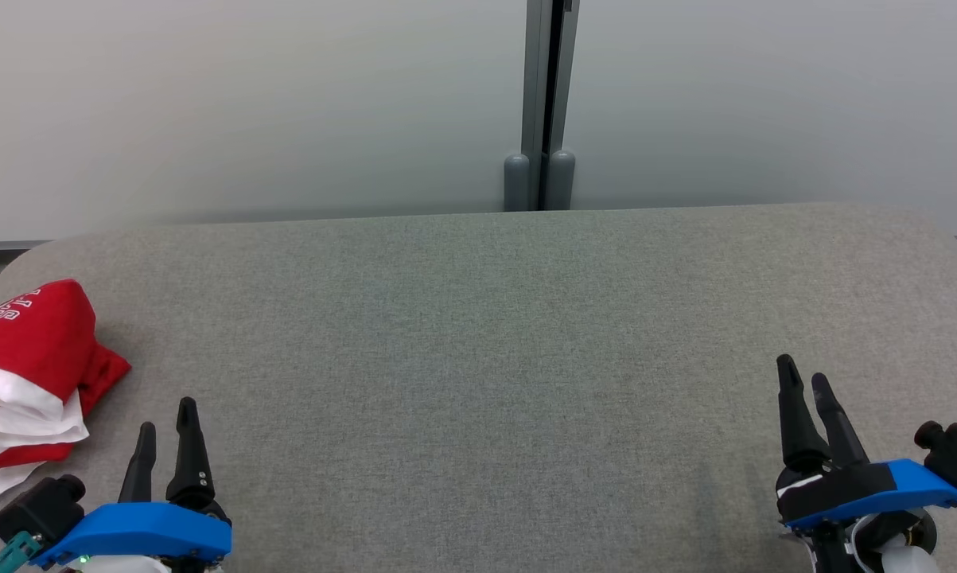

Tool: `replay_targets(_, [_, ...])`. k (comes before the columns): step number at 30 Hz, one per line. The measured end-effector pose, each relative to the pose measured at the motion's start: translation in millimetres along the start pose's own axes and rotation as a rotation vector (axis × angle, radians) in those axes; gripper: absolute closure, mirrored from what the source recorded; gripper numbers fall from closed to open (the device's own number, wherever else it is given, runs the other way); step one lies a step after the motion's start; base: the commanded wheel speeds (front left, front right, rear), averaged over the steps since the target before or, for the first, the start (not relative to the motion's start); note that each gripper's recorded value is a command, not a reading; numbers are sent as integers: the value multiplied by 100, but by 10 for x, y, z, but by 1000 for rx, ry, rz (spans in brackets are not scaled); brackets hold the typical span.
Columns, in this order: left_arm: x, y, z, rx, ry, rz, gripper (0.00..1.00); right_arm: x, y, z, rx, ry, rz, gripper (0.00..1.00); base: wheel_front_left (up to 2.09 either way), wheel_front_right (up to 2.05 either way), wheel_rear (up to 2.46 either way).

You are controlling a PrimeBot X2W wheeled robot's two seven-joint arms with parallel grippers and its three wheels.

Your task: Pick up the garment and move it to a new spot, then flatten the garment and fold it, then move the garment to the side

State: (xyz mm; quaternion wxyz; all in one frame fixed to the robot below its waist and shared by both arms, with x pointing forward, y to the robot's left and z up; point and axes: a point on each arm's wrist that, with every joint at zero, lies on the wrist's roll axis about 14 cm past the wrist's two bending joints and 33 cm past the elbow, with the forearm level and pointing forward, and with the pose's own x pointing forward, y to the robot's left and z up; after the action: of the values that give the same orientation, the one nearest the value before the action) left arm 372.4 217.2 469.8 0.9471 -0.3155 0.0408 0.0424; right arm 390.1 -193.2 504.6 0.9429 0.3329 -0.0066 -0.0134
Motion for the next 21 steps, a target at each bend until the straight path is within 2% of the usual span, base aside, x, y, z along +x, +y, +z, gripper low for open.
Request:
replay_targets(7, [-48,26,-135,117,40,-5,0,-43,-37,-94,-106,23,-3,0,0,0,0])
replay_targets(21, [-76,26,-197,274,50,-27,0,-66,-45,-193,-259,46,14,0,0,0,0])
